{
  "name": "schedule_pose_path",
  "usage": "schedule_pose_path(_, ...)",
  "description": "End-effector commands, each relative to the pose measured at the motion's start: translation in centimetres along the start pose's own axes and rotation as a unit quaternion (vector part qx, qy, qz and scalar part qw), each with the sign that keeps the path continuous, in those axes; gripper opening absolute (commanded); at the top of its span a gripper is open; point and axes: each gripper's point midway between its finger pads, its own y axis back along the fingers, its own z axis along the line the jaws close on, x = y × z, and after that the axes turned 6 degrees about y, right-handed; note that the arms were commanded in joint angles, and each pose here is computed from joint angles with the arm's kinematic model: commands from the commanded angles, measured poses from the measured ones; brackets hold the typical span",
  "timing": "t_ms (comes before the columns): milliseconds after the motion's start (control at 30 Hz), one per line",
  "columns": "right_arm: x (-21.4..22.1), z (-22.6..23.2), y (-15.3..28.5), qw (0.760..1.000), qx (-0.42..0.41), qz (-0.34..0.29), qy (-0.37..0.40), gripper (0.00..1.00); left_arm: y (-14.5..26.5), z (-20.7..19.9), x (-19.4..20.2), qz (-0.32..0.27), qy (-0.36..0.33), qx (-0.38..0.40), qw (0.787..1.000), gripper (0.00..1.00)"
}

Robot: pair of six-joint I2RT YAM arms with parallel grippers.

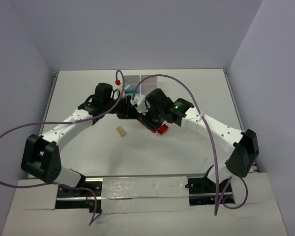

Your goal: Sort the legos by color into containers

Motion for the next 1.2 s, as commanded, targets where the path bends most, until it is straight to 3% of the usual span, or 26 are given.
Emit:
schedule_pose_path(0, -2.3, -0.1, 0.8, 1.0, 0.012, -0.025, 0.005, 0.0, -0.3, -1.4, -1.3, -0.01, -0.016, 0.017, 1.0, 0.34)
schedule_pose_path(100, -2.3, -0.2, 0.7, 1.0, 0.017, -0.024, 0.006, 0.0, -0.4, -1.3, -1.3, -0.008, -0.013, 0.015, 1.0, 0.08)
schedule_pose_path(200, -2.2, -0.6, 0.8, 0.999, 0.026, -0.023, 0.006, 0.0, -0.2, -0.9, -1.4, -0.011, -0.009, 0.004, 1.0, 0.0)
schedule_pose_path(367, -2.0, -0.8, 1.5, 0.999, 0.036, -0.026, 0.01, 0.0, 0.7, 1.8, -2.4, -0.042, -0.01, -0.051, 0.998, 0.0)
schedule_pose_path(533, -2.5, -2.2, 2.3, 0.997, 0.054, -0.047, 0.005, 0.0, 4.0, 7.6, -4.8, -0.103, -0.014, -0.177, 0.979, 0.0)
schedule_pose_path(700, -4.8, -8.1, 2.7, 0.982, 0.124, -0.124, -0.07, 0.0, 7.6, 10.0, -7.0, -0.148, -0.01, -0.214, 0.965, 0.0)
schedule_pose_path(900, -9.3, -18.9, 3.8, 0.924, 0.246, -0.22, -0.195, 0.0, 10.0, 9.0, -8.9, -0.18, -0.048, -0.222, 0.957, 0.0)
schedule_pose_path(933, -9.9, -21.0, 4.2, 0.899, 0.285, -0.241, -0.229, 0.0, 10.4, 8.7, -9.2, -0.188, -0.056, -0.227, 0.954, 0.0)
schedule_pose_path(1033, -10.8, -23.5, 3.8, 0.862, 0.326, -0.266, -0.282, 0.0, 10.8, 8.6, -9.4, -0.197, -0.062, -0.23, 0.951, 0.0)
schedule_pose_path(1167, -11.8, -26.2, 1.6, 0.833, 0.354, -0.281, -0.321, 0.0, 11.1, 8.7, -9.7, -0.207, -0.063, -0.236, 0.947, 0.0)
